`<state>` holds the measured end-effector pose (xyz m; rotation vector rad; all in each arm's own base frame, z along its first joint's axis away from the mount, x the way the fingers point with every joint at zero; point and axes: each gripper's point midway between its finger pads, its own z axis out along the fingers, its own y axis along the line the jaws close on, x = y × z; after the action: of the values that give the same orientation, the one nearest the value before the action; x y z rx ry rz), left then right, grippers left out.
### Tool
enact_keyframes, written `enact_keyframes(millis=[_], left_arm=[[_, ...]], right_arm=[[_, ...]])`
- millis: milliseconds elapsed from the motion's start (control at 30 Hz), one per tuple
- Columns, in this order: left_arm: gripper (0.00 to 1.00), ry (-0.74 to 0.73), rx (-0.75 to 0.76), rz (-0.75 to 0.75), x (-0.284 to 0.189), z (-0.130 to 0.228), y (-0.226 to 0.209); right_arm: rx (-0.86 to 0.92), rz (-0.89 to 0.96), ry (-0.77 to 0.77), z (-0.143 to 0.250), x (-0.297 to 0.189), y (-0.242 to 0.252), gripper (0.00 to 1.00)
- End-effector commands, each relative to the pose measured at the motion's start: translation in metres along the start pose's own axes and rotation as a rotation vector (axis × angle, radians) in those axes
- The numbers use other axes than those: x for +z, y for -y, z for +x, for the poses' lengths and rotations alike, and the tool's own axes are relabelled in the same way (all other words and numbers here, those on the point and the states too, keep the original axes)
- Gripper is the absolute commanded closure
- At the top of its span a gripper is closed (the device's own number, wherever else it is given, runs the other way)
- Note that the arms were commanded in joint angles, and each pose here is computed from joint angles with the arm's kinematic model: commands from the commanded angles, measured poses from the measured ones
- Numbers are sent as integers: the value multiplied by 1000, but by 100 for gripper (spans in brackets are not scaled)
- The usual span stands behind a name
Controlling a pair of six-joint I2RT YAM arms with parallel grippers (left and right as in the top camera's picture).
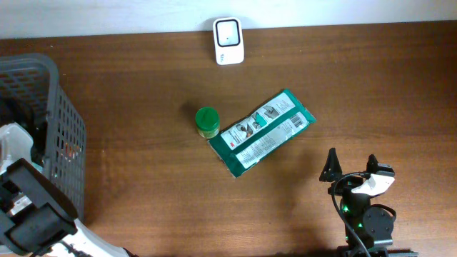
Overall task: Scan the item barcode
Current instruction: 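Reach the left gripper into the basket and grasp the Kleenex tissue pack, then move the tissue pack past the scanner and release it on the table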
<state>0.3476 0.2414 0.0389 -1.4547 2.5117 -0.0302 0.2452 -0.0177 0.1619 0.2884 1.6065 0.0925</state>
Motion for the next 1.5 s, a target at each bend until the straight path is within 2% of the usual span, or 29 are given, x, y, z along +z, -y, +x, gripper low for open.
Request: enact_keyframes(millis=[0,133,233,333,467,600,733,867,1167,1467], left_arm=[[100,32,2,-18,-18,-12,-1],[100,162,15,41,-86,-38,14],[100,340,24,120,-173,-57,27],[100,509,31,200,-251,-59,33],[100,652,66,341,-332,-34,40],[100,703,250,528,-387,20,75],[100,624,461,626,-389,71,120],[100,474,676,675,-362,131,166],[100,127,1020,583,-253,253,230],[100,-22,1329,582,-186,368,281]], right_arm=[[-4,-2,-5,3,0,0,2],[-4,-2,-5,3,0,0,2],[-4,-2,-5,3,0,0,2],[-4,-2,-5,3,0,0,2],[-4,-2,-5,3,0,0,1],[-4,-2,-5,3,0,0,2],[-4,-2,-5,3,0,0,2],[-4,-2,-5,3,0,0,2],[-4,-2,-5,3,0,0,2],[-4,-2,-5,3,0,0,2]])
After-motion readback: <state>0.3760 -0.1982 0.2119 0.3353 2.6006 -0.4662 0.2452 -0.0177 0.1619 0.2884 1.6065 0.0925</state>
